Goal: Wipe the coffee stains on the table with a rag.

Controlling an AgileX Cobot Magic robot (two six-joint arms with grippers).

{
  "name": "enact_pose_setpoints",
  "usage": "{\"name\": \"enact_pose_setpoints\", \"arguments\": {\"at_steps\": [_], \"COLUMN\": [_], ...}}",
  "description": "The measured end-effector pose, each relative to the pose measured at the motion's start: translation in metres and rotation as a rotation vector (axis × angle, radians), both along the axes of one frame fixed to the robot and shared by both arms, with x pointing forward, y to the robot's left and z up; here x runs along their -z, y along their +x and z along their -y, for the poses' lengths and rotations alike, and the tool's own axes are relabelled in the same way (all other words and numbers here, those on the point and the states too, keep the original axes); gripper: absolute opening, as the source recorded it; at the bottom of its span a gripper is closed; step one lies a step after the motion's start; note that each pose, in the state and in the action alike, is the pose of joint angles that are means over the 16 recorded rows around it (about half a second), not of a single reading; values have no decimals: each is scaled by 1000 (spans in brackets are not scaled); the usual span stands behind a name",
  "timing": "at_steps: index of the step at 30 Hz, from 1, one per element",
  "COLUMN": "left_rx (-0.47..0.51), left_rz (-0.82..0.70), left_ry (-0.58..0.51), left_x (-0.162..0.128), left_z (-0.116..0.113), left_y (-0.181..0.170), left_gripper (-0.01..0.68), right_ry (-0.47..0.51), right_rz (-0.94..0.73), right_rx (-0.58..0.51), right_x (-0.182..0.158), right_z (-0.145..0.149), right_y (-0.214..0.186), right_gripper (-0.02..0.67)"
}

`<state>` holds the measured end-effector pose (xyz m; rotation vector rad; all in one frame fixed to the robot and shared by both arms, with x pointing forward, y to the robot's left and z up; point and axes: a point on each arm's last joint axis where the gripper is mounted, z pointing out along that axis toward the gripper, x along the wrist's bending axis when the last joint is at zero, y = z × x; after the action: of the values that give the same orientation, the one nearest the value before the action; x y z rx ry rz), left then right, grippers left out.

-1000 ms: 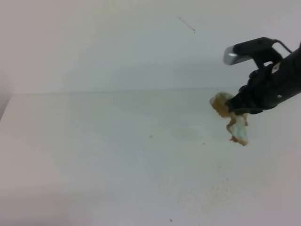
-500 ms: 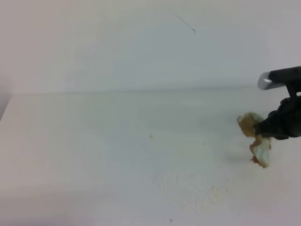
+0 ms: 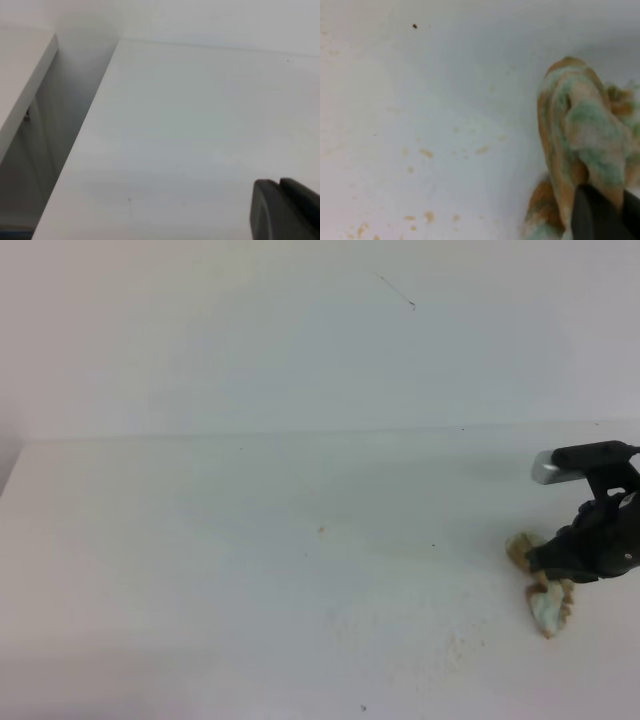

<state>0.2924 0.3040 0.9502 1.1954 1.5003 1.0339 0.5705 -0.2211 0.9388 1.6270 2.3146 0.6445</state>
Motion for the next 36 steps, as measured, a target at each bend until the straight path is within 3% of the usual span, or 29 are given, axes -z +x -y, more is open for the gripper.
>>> {"name": "enact_pose_setpoints", "arguments": {"at_steps": [10,20,27,31,36], "left_rx": [0,0,0,0,0], "left_rz": [1,1,1,0,0], "left_ry": [-1,-1,-1,-1,-1], "left_x": [-1,0,0,-1,-1], "left_z": [0,0,0,0,0], "left_y": [0,0,0,0,0], "left_gripper": [-2,-1,-1,-1,0], "right_ry": [16,16,23,31,43], "right_rz": [-5,42,143,217,304], "right_rx": [-30,-55,-80,-107,-155], "right_x": [5,-6,-41,-72,-114], "right_z": [-6,-7,-6,-5,-2], "right_y": [0,0,-7,-19,-43], "right_gripper": [24,280,428,388,255]}}
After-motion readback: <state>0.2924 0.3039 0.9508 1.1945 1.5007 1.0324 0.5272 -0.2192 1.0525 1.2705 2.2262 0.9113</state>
